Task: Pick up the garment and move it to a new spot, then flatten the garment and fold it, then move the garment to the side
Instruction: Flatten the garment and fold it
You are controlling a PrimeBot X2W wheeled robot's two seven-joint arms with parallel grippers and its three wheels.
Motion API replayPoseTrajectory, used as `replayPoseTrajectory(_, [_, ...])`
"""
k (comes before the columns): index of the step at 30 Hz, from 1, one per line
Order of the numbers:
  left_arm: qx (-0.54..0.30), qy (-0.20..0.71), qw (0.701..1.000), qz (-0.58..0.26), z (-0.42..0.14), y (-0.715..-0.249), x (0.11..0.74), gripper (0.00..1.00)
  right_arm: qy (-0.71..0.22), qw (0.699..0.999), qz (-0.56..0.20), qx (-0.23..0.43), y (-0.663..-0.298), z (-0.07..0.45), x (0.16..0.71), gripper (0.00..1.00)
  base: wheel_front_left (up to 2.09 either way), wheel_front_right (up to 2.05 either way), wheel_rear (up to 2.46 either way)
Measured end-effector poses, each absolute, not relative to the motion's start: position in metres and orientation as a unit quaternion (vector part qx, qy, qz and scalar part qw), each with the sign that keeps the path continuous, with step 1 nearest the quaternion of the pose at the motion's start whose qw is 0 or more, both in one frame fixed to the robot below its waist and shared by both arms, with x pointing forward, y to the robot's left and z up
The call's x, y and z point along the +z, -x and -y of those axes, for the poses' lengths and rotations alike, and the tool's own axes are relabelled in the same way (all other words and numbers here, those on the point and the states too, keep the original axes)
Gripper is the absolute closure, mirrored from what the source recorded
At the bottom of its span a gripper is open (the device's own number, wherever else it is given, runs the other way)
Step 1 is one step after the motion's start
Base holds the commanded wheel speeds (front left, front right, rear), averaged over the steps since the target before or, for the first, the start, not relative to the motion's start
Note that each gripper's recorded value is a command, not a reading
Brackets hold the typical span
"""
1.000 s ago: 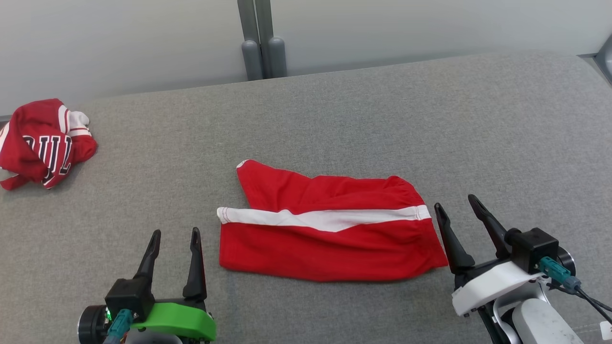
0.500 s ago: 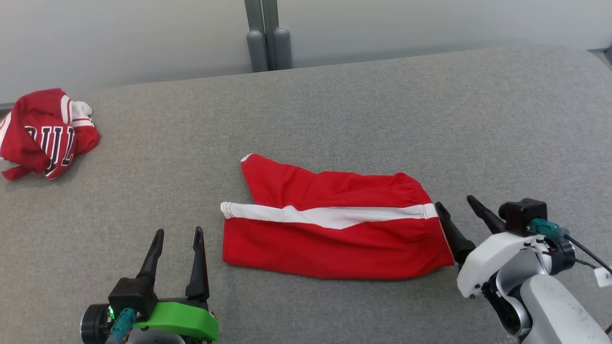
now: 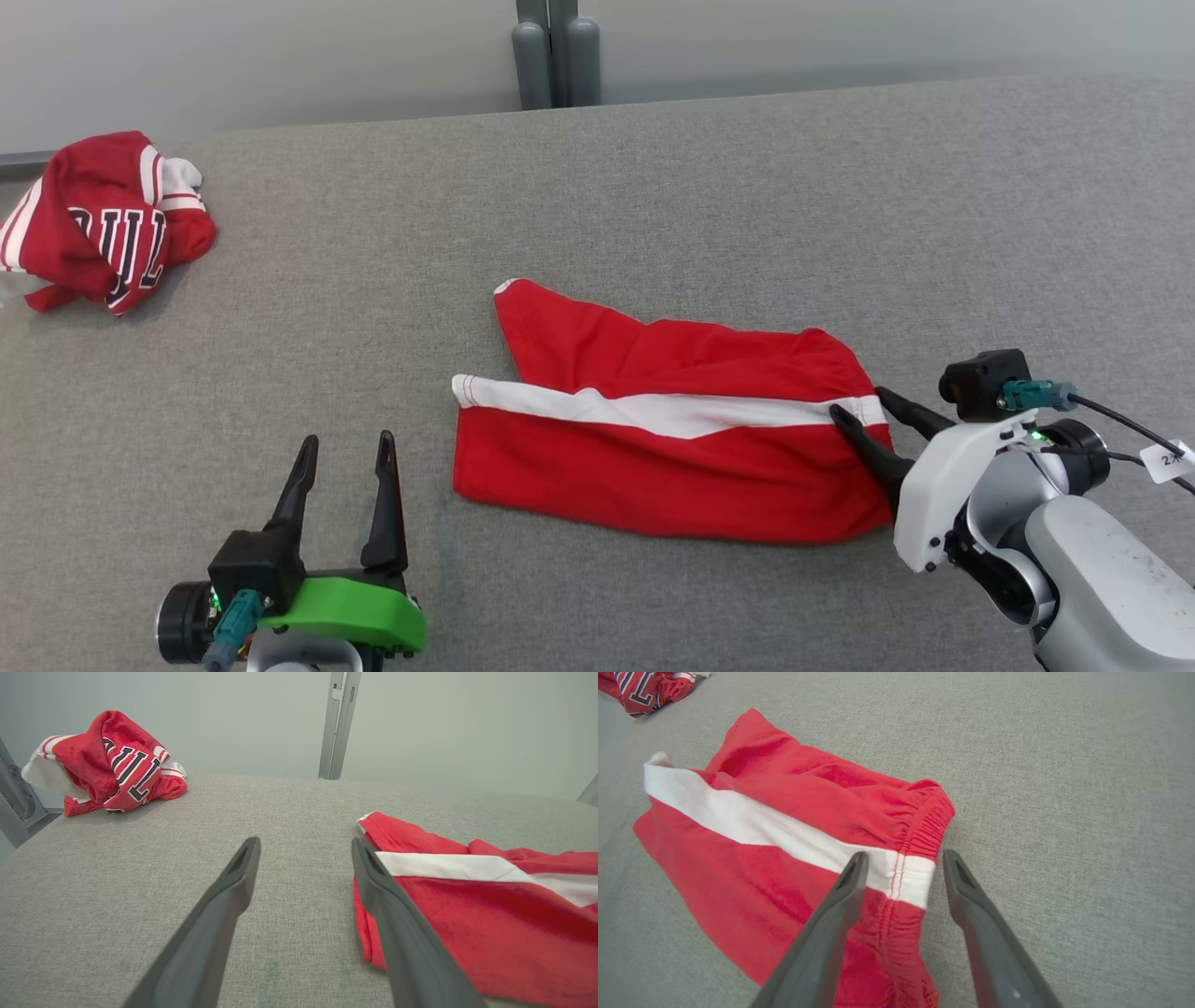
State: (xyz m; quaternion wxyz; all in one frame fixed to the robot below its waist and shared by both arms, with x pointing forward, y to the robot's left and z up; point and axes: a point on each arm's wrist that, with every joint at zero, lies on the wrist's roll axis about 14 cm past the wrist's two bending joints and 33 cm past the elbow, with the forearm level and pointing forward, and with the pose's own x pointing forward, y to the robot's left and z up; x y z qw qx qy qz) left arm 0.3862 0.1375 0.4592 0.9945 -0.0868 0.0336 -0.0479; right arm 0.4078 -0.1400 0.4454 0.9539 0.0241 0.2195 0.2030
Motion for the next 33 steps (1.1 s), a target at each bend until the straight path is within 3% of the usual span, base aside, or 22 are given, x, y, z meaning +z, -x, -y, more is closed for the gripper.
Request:
replayPoseTrajectory(1, [-0.047, 0.087, 0.995, -0.034, -0.138, -0.387, 0.459, 0.00, -0.025, 0.953, -0.221, 0.207, -0.408, 0.138, 0.445, 0.79, 0.00, 0.00, 0.00])
replayPoseTrajectory(2, [-0.046, 0.087, 0.995, -0.034, -0.139, -0.387, 0.458, 0.00, -0.028, 0.951, -0.223, 0.210, -0.408, 0.136, 0.444, 1.00, 0.00, 0.00, 0.00])
replayPoseTrajectory(8, [-0.047, 0.090, 0.994, -0.040, -0.137, -0.389, 0.454, 0.00, -0.032, 0.949, -0.230, 0.215, -0.407, 0.135, 0.441, 1.00, 0.00, 0.00, 0.00])
replayPoseTrajectory(16, [-0.064, 0.092, 0.993, -0.042, -0.126, -0.391, 0.454, 0.00, -0.045, 0.962, -0.183, 0.199, -0.404, 0.148, 0.454, 1.00, 0.00, 0.00, 0.00])
replayPoseTrajectory(27, [-0.123, 0.118, 0.983, -0.067, -0.090, -0.391, 0.446, 0.00, -0.031, 0.987, -0.071, 0.141, -0.385, 0.180, 0.481, 1.00, 0.00, 0.00, 0.00])
replayPoseTrajectory(33, [-0.145, 0.128, 0.978, -0.081, -0.076, -0.395, 0.444, 0.00, -0.042, 0.989, -0.078, 0.115, -0.373, 0.184, 0.472, 1.00, 0.00, 0.00, 0.00])
